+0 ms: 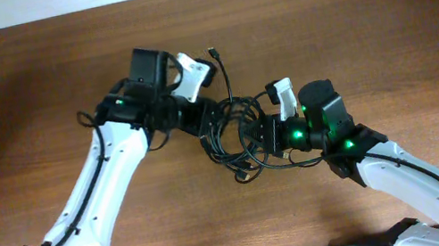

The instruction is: Untangle cables

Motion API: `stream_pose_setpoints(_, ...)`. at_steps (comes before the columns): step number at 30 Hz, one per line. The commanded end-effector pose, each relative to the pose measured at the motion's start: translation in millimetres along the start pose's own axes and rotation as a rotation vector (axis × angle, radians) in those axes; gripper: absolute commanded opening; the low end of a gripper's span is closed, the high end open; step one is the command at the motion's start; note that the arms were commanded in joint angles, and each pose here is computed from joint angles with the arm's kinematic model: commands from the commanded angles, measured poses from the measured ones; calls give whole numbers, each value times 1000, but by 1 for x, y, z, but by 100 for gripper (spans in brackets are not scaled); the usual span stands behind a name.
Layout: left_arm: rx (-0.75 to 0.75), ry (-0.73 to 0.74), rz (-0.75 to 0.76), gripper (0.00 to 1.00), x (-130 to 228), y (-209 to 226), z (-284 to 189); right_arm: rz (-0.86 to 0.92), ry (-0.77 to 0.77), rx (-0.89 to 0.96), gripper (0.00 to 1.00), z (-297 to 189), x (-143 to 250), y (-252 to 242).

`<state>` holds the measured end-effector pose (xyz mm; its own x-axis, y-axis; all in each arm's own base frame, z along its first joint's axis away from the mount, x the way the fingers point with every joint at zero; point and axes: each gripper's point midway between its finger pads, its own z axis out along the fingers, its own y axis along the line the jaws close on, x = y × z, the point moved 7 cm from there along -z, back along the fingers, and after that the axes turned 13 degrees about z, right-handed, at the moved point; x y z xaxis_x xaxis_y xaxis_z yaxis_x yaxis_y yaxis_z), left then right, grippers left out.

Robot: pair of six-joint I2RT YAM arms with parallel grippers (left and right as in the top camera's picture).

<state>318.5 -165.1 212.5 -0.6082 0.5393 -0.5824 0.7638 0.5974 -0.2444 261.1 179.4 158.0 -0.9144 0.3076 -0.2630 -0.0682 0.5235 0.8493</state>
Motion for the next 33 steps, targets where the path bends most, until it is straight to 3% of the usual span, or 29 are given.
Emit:
stream_pose_setpoints(1,-54,-58,-171,41,1,23,-23,9,-11,-13,4,-1,-1,5)
stream_pose_setpoints(6,-45,-159,-263,45,5,35,-63,68,-29,-40,4,-1,-5,10)
stream_pose_setpoints(10,-88,-223,-267,46,11,23,-105,-32,4,-222,4,-5,-8,39)
stream_pose_setpoints(17,-158,-249,-213,48,22,-13,-144,-5,245,-355,4,-13,15,52)
stream_pose_setpoints(25,-120,-200,-229,45,32,-29,-144,-102,151,-413,4,-15,4,65)
stream_pose_setpoints(33,-43,-136,-85,47,37,-45,-109,-74,168,-391,4,-14,6,61)
